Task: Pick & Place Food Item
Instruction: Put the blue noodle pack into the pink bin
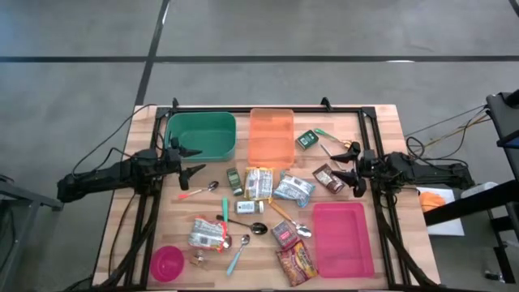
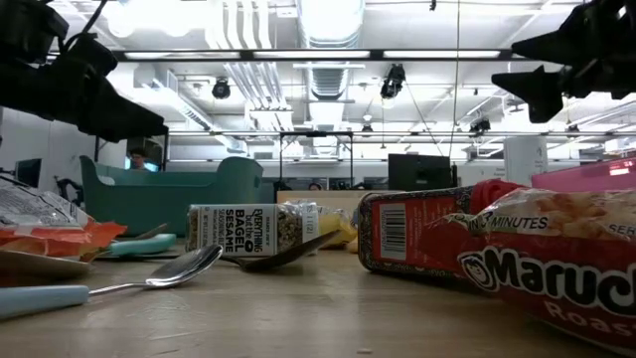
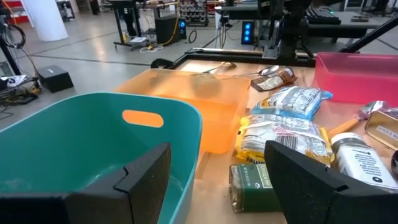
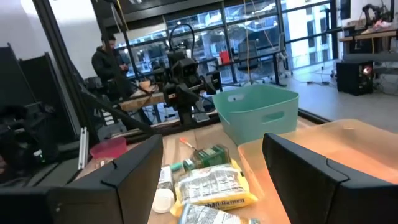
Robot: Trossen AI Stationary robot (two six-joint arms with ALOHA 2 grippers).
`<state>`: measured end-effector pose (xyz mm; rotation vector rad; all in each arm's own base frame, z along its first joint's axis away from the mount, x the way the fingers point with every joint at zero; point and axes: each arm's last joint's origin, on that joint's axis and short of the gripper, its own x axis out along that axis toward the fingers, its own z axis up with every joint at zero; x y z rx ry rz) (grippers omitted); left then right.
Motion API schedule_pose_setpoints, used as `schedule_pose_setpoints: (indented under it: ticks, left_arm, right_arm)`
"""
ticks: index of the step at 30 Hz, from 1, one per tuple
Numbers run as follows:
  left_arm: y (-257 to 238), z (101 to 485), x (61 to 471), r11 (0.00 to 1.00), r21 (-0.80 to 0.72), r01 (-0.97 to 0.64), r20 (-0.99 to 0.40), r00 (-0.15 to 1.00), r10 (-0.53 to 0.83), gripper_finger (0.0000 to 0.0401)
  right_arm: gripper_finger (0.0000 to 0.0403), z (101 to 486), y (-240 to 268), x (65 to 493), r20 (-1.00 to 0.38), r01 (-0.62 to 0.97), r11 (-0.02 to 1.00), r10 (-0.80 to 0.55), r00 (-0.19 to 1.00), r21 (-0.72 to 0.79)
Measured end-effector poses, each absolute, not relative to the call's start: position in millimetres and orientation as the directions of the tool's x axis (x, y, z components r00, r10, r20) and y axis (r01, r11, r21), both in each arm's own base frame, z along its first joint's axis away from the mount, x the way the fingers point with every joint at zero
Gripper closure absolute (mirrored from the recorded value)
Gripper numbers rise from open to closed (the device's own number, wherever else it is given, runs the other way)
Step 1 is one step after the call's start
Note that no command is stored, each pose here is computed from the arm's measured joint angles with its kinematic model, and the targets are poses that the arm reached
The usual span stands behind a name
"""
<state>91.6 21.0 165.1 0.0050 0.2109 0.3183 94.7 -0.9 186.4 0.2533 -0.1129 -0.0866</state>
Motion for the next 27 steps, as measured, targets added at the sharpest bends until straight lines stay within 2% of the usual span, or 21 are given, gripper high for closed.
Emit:
schedule_pose_setpoints:
  ticks: [12,17,24,27]
  left_arm:
    - [21.0,165.1,91.6,0.950,0.036,-0.311,-0.205,0.928,0.311,0.0140]
    - [21.0,165.1,91.6,0.950,0.032,-0.312,-0.204,0.928,0.311,0.0140]
    - [21.0,165.2,91.6,0.950,0.028,-0.312,-0.204,0.928,0.311,0.0140]
    - [21.0,165.1,91.6,0.950,0.028,-0.313,-0.204,0.928,0.311,0.0140]
  right_arm:
    - [0.0130,185.9,-0.2,95.4,0.094,0.028,0.900,-0.076,0.993,0.435]
    - [0.0130,183.5,0.9,100.2,0.059,0.016,0.901,-0.046,0.997,0.434]
    - [0.0132,194.2,1.3,115.9,-0.087,0.074,0.937,-0.047,0.995,0.342]
    - [0.0132,204.3,1.7,127.3,-0.218,0.112,0.950,-0.048,0.975,0.293]
